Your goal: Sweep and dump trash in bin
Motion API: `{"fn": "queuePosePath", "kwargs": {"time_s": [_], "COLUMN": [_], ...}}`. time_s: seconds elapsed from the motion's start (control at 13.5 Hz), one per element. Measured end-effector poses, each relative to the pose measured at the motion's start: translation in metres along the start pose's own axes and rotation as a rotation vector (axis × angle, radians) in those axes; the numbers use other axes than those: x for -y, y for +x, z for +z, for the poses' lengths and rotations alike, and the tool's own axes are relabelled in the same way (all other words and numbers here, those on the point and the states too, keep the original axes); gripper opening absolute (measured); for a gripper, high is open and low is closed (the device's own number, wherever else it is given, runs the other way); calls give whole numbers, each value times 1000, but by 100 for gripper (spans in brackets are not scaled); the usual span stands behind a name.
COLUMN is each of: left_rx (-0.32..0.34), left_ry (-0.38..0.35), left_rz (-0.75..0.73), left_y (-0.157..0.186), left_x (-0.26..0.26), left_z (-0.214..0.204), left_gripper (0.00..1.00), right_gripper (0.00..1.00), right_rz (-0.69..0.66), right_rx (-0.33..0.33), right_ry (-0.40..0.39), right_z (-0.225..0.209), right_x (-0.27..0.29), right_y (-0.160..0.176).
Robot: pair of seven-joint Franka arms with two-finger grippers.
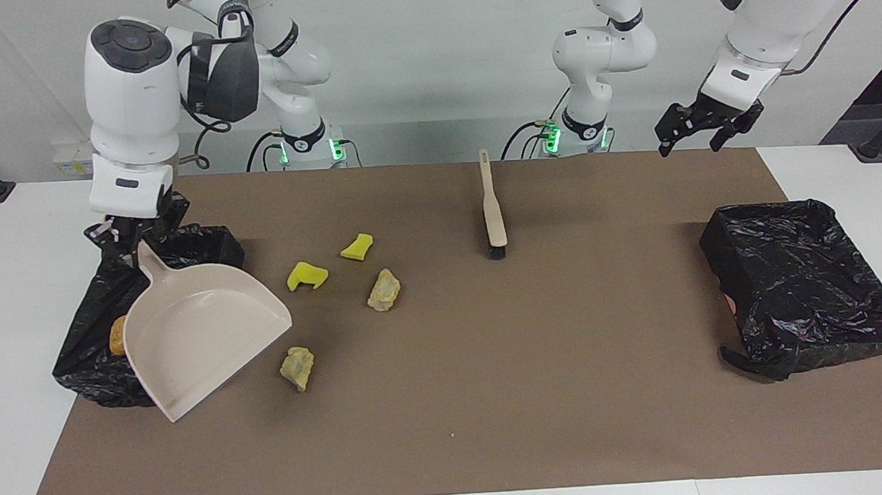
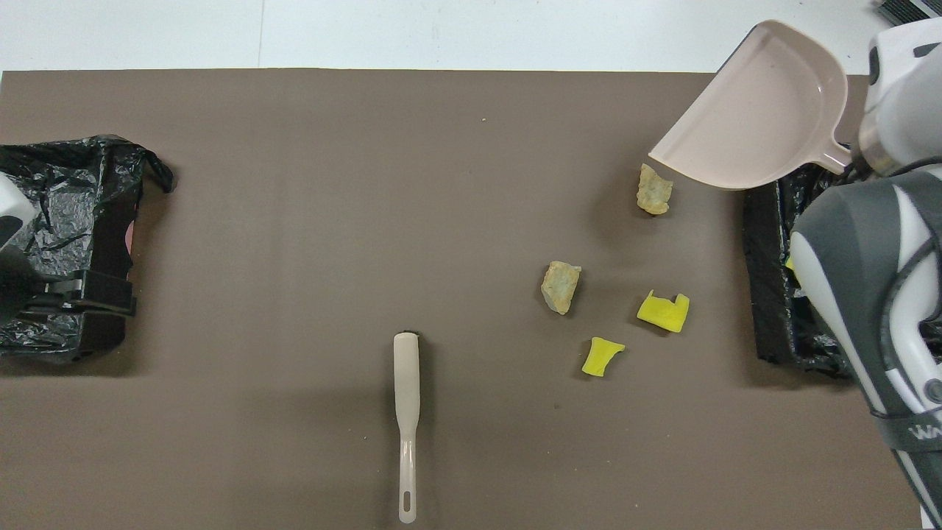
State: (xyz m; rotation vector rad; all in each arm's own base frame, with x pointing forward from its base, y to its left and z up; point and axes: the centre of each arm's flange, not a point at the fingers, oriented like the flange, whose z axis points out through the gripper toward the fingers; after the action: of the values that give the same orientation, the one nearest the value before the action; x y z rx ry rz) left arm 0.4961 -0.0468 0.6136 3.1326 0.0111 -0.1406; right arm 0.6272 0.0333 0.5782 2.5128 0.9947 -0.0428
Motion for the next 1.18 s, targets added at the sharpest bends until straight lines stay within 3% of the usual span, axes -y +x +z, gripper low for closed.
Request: {"fn": "queuePosePath", "kwargs": {"time_s": [0.74, 1.18], "left_rx": [7, 7], "left_ry": [0, 0], "left_rz": [19, 17], "left_y": [-7, -6], "left_x": [2, 3], "left_z": [-5, -5], "left_gripper": [100, 100], "right_gripper": [33, 33], "right_rz": [447, 679], "right_rx": [-118, -144], "right_ry": [110, 269], "right_z": [9, 48], "right_x": [126, 200], "right_y": [174, 252]}}
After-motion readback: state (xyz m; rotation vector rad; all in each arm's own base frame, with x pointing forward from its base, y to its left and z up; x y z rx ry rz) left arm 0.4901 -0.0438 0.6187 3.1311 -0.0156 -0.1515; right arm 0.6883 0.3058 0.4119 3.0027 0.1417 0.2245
